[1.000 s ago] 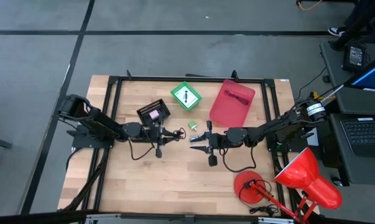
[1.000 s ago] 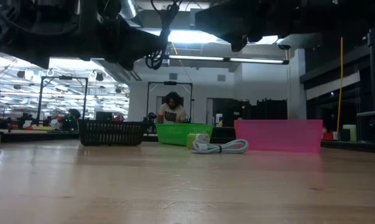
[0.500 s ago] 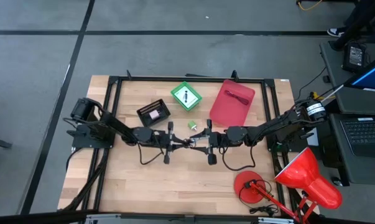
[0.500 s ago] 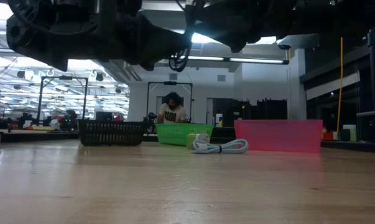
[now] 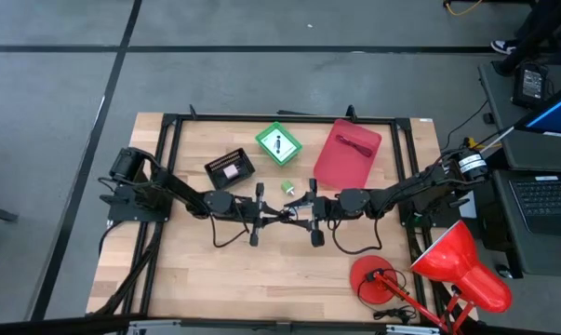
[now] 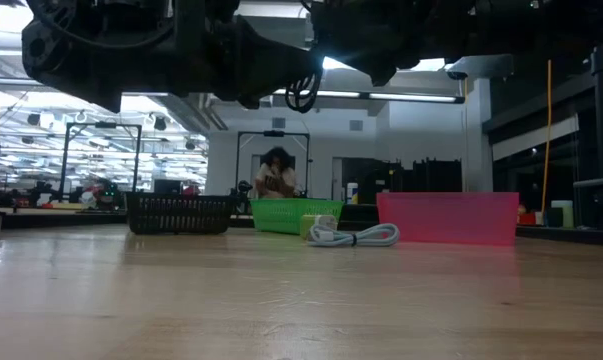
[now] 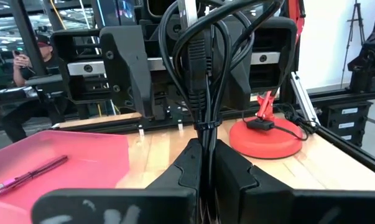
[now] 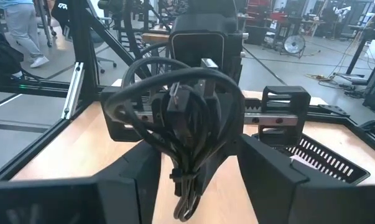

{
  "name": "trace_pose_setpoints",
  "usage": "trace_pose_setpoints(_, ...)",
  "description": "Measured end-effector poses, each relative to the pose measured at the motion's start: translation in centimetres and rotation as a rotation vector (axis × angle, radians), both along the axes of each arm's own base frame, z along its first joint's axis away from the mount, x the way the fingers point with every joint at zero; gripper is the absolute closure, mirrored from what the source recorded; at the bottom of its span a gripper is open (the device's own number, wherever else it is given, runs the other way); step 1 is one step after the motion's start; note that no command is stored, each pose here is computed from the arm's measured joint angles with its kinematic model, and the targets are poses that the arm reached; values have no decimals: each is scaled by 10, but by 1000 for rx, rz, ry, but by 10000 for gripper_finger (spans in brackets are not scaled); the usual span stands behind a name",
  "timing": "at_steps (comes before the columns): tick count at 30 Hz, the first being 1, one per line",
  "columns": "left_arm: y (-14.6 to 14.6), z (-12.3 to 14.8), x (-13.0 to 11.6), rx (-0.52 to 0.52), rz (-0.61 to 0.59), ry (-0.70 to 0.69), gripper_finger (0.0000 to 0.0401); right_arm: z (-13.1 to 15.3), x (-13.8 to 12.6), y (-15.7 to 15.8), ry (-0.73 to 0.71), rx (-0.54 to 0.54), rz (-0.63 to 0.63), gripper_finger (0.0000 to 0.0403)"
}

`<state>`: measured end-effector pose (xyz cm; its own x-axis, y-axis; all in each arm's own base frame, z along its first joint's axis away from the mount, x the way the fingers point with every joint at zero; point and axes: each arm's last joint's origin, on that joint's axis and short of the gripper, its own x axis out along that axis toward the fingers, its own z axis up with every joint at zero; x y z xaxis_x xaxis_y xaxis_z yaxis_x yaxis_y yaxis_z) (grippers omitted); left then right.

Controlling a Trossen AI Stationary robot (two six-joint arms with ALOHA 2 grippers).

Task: Pick and place items into bin
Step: Put the black charger cable into the pink bin

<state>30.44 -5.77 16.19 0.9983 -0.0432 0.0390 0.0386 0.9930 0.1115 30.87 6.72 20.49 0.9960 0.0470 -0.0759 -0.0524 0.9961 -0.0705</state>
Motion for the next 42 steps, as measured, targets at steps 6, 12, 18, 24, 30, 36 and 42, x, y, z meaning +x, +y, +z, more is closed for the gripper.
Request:
trace_pose_setpoints(6, 0, 0, 0, 2, 1, 0, 384, -1, 0, 0, 12, -4, 2, 290)
trace_pose_setpoints(12, 0, 0, 0, 19, -7, 0, 384, -1, 0, 2, 12, -3, 68, 387)
trace_pose_setpoints(18, 0, 0, 0, 19, -7, 0, 383, -1, 0, 2, 11, -2, 77, 396)
trace_pose_setpoints(24, -2, -1, 0, 29, 9, 13, 365, -2, -1, 2, 14, -4, 80, 397)
trace_pose_setpoints(30, -6, -3, -2, 32, 57, 30, 312, -1, 0, 2, 9, -4, 80, 401)
trace_pose_setpoints(36, -6, -3, -3, 32, 109, 35, 271, -1, 0, 2, 7, -4, 78, 401)
trace_pose_setpoints(42, -4, -8, -9, 54, 139, 60, 255, -1, 0, 2, 13, -5, 79, 401)
